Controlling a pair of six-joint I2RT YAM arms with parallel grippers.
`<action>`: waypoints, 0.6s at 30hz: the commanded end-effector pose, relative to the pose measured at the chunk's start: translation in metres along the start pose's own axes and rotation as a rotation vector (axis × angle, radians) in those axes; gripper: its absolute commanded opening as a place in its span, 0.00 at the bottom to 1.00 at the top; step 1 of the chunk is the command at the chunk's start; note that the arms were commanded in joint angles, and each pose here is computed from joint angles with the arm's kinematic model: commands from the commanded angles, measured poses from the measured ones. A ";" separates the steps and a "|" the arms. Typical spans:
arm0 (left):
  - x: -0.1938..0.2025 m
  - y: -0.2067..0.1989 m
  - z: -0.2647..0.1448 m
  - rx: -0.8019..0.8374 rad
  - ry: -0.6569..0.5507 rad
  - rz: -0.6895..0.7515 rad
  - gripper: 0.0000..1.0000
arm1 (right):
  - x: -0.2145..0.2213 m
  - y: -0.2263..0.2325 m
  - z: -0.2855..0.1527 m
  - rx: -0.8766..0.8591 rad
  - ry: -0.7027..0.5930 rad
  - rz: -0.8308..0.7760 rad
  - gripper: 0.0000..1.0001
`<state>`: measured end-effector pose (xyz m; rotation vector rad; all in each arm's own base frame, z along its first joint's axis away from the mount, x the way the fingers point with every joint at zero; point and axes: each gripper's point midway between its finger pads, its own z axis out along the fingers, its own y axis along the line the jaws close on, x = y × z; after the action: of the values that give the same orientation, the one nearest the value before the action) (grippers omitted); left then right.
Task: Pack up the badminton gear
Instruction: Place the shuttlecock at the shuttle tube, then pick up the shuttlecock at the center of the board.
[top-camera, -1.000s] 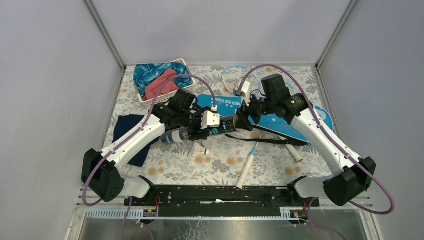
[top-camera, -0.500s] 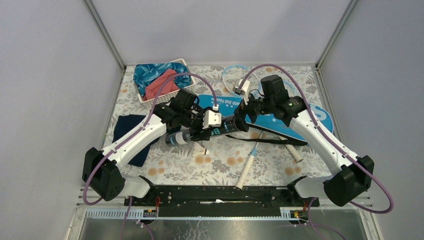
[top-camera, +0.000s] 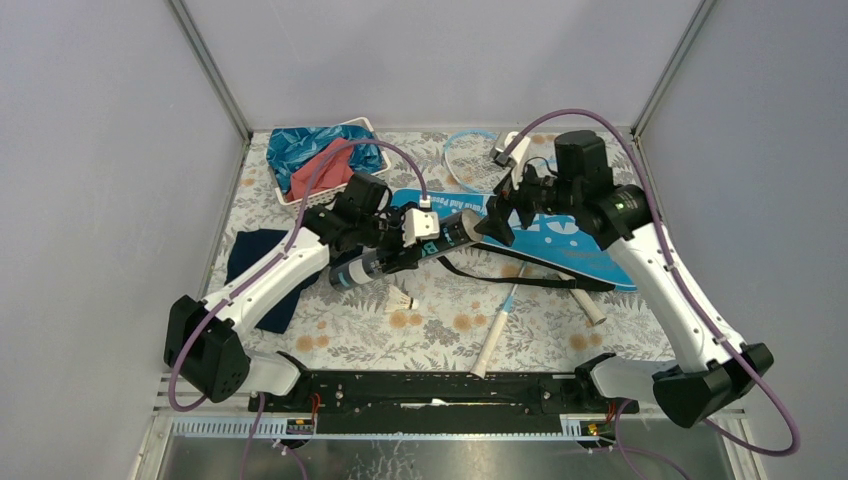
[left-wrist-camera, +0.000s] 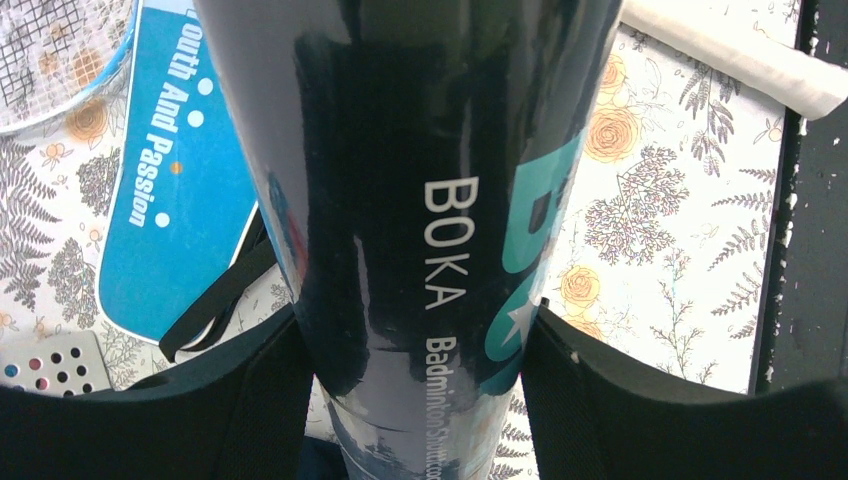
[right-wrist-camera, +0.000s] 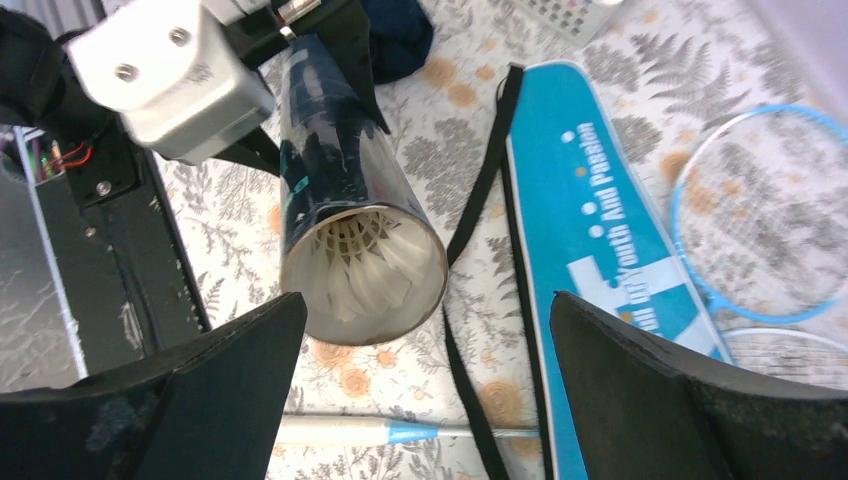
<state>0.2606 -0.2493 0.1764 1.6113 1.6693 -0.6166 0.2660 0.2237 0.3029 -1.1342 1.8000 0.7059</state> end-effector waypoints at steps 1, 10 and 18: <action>-0.021 0.023 -0.012 -0.091 -0.073 -0.003 0.00 | -0.023 -0.007 -0.029 0.099 -0.033 -0.049 1.00; -0.028 0.076 -0.034 -0.290 -0.112 -0.185 0.00 | -0.003 0.012 -0.023 0.002 -0.016 -0.057 1.00; -0.018 0.102 -0.053 -0.371 -0.122 -0.297 0.00 | 0.037 0.040 0.018 -0.144 0.075 -0.079 1.00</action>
<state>0.3259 -0.2159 0.2116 1.1767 1.8617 -0.5301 0.2405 0.2203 0.2769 -1.2211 1.8240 0.7231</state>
